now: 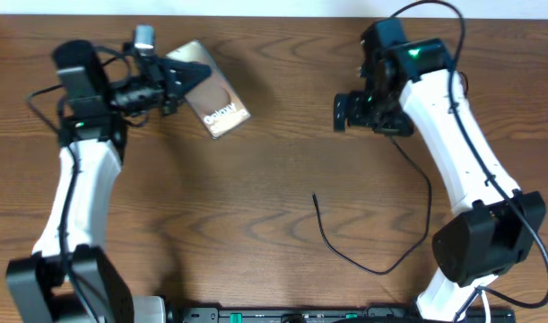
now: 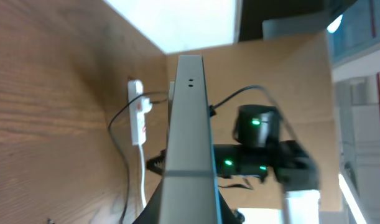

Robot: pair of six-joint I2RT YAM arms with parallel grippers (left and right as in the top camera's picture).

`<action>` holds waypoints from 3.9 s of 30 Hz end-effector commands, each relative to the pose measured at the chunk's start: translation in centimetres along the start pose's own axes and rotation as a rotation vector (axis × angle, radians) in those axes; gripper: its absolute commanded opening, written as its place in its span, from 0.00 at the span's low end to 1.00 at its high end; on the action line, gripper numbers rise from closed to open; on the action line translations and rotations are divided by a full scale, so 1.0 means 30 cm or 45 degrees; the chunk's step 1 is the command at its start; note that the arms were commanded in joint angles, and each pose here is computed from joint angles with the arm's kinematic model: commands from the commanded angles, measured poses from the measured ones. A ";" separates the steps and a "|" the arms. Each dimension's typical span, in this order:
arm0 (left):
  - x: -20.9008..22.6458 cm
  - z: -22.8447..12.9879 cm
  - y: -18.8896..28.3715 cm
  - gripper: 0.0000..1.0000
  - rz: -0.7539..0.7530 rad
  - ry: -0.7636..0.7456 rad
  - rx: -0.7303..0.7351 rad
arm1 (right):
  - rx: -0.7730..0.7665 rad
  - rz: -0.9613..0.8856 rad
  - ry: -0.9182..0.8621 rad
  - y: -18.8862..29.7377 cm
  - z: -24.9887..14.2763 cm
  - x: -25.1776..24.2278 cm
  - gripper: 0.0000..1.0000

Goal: Plug charger to phone and switch on socket
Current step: 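Move the right gripper down toward the black charger cable's end, then close the right gripper on the cable's connector plug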

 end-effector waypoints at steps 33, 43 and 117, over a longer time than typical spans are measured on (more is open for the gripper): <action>0.303 -0.078 -0.152 0.07 -0.077 0.022 0.298 | 0.412 0.052 0.218 -0.461 -0.472 0.190 0.67; 0.303 -0.078 -0.152 0.07 -0.077 0.022 0.298 | 0.323 0.005 0.187 -0.476 -0.427 0.183 0.55; 0.304 -0.079 -0.152 0.07 -0.075 0.032 0.299 | 0.132 -0.108 0.186 -0.533 -0.388 0.188 0.31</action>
Point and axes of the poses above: each gripper's point midway between its finger pads, its own y axis back along the fingers, its own x axis along the line the jaws close on, z = x × y, the point moved 1 cm from there along y, back along the fingers, and after that the axes turned 1 degree about -y, right-handed, at the moved point
